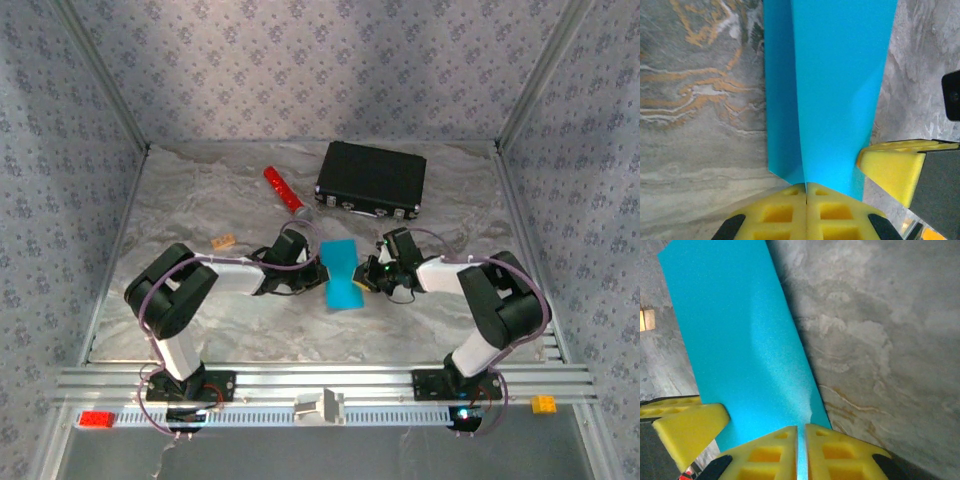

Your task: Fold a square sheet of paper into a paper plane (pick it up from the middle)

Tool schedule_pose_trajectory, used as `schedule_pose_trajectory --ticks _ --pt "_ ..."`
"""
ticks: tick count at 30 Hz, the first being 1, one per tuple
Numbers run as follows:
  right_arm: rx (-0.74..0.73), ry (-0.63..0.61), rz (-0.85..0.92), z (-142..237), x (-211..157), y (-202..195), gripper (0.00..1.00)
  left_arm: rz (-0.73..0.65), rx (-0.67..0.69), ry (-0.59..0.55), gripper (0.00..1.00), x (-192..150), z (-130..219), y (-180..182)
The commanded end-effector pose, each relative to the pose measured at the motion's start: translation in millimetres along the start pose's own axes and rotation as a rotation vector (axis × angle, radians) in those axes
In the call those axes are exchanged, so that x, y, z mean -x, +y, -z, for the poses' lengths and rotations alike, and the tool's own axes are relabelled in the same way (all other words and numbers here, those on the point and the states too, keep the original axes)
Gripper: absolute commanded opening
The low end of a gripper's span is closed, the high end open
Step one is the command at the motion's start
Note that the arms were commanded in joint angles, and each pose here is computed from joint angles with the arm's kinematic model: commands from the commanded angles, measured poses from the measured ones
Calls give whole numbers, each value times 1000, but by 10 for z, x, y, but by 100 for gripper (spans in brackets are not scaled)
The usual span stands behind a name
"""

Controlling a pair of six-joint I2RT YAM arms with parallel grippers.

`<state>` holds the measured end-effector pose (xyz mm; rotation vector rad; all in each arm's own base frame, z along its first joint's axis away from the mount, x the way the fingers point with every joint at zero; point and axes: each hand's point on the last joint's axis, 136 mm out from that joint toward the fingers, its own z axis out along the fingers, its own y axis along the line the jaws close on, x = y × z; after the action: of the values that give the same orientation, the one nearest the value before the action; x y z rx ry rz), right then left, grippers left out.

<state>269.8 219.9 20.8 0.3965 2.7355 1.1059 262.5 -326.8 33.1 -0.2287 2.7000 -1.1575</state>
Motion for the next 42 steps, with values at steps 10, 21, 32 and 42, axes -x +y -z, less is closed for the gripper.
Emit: schedule_pose_trajectory --ticks 10,21,32,42 --pt "-44 -131 177 441 37 113 54 11 -65 25 2 -21 142 -190" --pt "-134 -270 851 543 -259 520 69 37 -87 36 3 -14 229 -222" --pt "-142 -332 1473 255 -882 755 68 40 -91 33 3 3 238 -229" --pt "-334 -412 1619 16 -866 773 68 41 -89 32 3 4 238 -219"
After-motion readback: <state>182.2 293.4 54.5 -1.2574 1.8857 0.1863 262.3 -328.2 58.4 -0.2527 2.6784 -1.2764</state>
